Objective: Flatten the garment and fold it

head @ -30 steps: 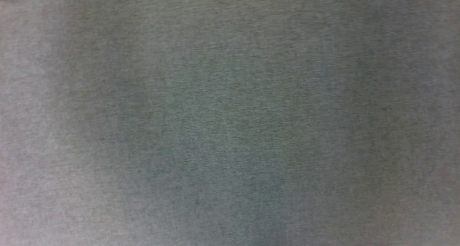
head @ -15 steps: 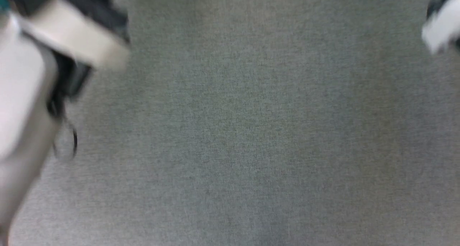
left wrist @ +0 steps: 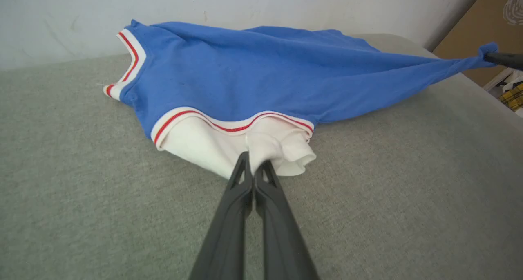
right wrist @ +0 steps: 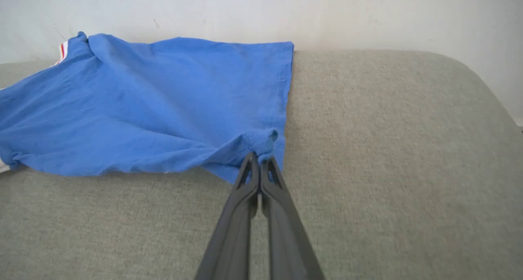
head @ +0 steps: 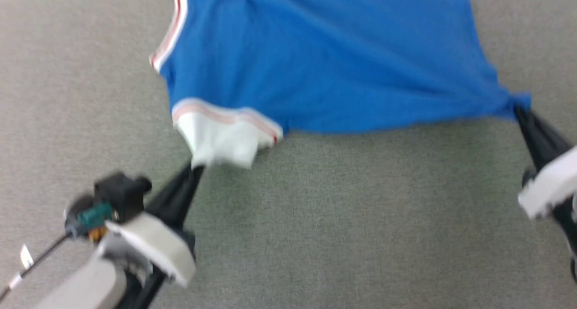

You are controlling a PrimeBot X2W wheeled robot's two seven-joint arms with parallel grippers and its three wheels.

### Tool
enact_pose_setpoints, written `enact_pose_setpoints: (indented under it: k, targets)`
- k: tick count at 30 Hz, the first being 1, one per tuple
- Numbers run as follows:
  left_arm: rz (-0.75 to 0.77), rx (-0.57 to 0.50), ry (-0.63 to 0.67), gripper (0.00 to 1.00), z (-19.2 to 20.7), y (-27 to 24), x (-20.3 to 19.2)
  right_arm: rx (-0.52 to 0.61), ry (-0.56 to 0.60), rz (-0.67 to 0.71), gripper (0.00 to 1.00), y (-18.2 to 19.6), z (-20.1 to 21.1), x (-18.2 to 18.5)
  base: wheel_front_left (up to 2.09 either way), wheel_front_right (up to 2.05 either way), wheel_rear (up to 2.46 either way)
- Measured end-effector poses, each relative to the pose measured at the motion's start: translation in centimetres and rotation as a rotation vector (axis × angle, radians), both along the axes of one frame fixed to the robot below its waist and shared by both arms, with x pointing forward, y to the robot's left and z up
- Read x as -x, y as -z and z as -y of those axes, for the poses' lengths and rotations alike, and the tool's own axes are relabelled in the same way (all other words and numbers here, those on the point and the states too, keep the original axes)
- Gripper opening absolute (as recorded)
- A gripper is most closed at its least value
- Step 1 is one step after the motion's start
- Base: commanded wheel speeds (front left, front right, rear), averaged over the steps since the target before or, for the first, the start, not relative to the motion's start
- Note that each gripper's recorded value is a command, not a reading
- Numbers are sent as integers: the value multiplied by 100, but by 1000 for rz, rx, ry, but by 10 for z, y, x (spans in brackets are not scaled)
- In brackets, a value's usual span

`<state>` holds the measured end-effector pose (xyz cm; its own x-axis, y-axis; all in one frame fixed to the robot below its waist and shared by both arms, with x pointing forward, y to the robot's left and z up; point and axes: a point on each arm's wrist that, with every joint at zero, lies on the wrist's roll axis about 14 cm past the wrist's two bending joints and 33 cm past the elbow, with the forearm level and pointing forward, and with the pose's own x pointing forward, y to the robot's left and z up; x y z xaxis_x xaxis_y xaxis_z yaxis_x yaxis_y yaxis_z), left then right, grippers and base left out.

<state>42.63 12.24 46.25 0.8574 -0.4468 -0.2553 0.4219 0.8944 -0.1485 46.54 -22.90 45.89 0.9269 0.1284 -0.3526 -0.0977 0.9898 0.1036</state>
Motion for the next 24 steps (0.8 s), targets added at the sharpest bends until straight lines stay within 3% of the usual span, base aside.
enact_pose_setpoints:
  k: [7,13,24]
  targets:
    - [-320,6,-34,0,-10,34,77,1,50,-152,0,20,14,66,0,0,0]
    - [-553,74,-54,0,-7,45,138,-15,86,-271,0,33,25,115,0,0,0]
    - [-751,139,-67,0,-7,48,211,-64,-2,-633,0,74,7,217,0,0,0]
